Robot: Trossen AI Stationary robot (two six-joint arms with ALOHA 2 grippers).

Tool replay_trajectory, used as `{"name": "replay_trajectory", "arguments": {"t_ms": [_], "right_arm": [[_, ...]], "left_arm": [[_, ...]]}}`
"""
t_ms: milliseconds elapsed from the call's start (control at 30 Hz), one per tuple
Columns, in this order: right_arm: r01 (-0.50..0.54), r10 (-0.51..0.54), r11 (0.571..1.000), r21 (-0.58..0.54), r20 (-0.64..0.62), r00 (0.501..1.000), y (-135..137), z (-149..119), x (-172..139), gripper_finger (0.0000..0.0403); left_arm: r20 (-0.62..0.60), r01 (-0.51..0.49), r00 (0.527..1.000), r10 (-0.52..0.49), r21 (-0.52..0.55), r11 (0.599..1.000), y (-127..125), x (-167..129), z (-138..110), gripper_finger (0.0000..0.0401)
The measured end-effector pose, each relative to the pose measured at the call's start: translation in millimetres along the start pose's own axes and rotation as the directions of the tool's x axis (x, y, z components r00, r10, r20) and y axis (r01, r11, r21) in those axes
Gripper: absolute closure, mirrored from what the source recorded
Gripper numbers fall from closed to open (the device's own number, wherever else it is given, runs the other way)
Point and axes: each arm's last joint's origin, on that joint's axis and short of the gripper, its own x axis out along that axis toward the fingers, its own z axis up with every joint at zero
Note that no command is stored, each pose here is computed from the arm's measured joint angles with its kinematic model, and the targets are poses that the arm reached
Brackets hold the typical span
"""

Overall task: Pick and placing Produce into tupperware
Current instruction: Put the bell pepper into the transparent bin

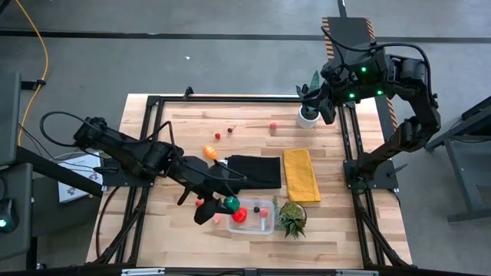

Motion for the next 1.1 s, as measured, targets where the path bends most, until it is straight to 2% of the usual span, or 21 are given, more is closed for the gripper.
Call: {"name": "replay_trajectory", "arguments": {"t_ms": [367, 667, 733, 1100], "right_arm": [[0.009, -0.009, 1.0, 0.028, -0.001, 1.0, 0, 0, 0, 0.0317], [0.025, -0.025, 0.999, 0.031, -0.006, 1.0, -1, -1, 0, 0.0317], [0.025, -0.025, 0.999, 0.029, -0.006, 1.0, -1, -1, 0, 0.0317], [0.031, -0.031, 0.999, -0.025, 0.006, 0.999, -3, -3, -8, 0.0317]], "left_arm": [[-0.049, -0.013, 0.999, 0.013, 0.004, 1.0, 0, 16, -6, 0.0171], [-0.127, -0.012, 0.992, 0.014, 0.015, 1.0, -2, 42, -19, 0.0171], [-0.1, 0.01, 0.995, -0.009, 0.017, 1.0, -5, 47, -17, 0.0171], [-0.111, -0.073, 0.991, 0.077, 0.038, 0.997, 1, 52, -21, 0.0171]]}}
